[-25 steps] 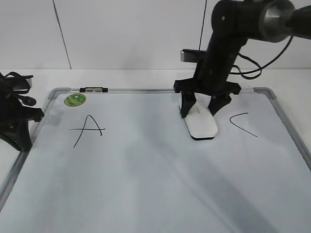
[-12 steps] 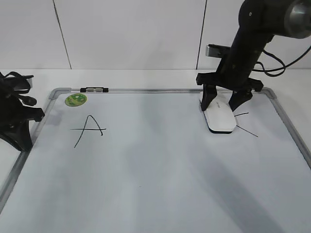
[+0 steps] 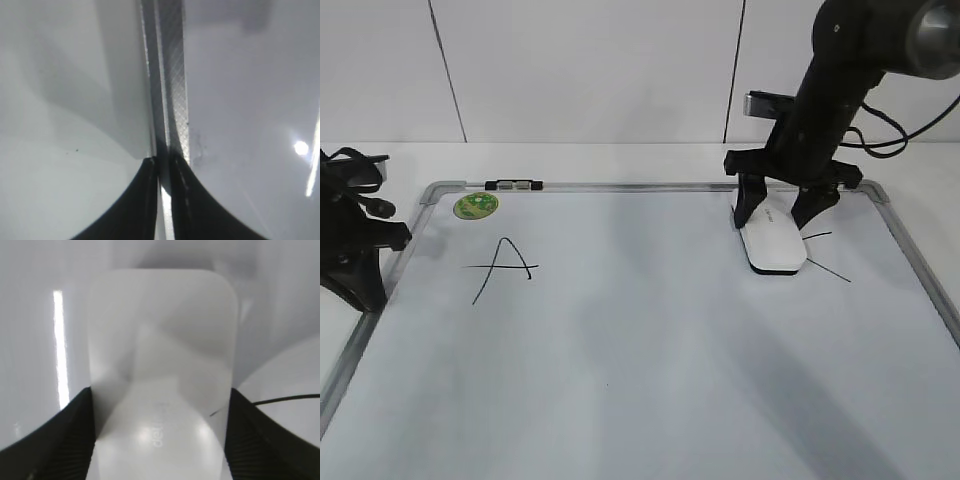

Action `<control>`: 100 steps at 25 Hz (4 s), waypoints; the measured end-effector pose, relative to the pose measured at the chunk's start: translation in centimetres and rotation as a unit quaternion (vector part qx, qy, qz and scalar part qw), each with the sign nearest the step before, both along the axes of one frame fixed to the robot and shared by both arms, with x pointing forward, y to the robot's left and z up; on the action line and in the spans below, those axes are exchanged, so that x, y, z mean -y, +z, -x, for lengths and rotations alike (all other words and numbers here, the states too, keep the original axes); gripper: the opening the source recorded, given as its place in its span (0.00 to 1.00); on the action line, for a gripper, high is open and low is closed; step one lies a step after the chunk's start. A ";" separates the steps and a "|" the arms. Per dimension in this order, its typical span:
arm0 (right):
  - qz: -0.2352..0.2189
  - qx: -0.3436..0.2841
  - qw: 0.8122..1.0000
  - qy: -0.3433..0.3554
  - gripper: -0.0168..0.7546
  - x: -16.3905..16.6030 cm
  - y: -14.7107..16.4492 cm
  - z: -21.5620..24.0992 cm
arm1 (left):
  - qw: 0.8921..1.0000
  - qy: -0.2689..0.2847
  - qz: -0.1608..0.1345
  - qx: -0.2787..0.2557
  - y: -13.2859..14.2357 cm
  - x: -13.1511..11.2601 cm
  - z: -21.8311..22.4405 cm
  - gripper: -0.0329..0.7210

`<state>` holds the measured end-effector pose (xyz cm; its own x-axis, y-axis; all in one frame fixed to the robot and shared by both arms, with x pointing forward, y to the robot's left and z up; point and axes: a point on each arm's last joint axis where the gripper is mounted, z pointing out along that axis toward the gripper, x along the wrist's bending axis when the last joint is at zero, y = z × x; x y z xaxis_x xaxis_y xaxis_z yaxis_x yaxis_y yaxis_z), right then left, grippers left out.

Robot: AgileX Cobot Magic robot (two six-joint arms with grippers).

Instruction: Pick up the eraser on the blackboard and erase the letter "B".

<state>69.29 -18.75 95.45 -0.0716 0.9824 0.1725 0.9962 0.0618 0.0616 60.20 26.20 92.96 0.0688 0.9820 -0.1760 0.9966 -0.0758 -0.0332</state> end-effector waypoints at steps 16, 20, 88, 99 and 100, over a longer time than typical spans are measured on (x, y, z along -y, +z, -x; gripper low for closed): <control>0.033 0.013 0.990 0.136 0.71 -10.3 -0.1 3.9 | 1.000 -0.005 -0.004 -0.010 0.0 -0.1 0.2 0.10; 0.032 0.016 0.989 0.144 0.71 -10.3 0.1 3.9 | 1.000 -0.006 -0.005 -0.011 0.0 -0.1 0.2 0.10; 0.056 -0.001 0.998 -0.008 0.70 11.1 0.6 9.9 | 1.000 0.000 0.002 -0.011 0.0 0.0 0.2 0.10; 0.055 -0.008 0.998 -0.009 0.70 11.1 0.3 9.7 | 1.000 0.000 0.002 -0.010 0.0 0.0 0.2 0.10; 0.055 -0.008 0.998 -0.009 0.70 11.1 0.3 9.7 | 1.000 0.000 0.002 -0.010 0.0 0.0 0.2 0.10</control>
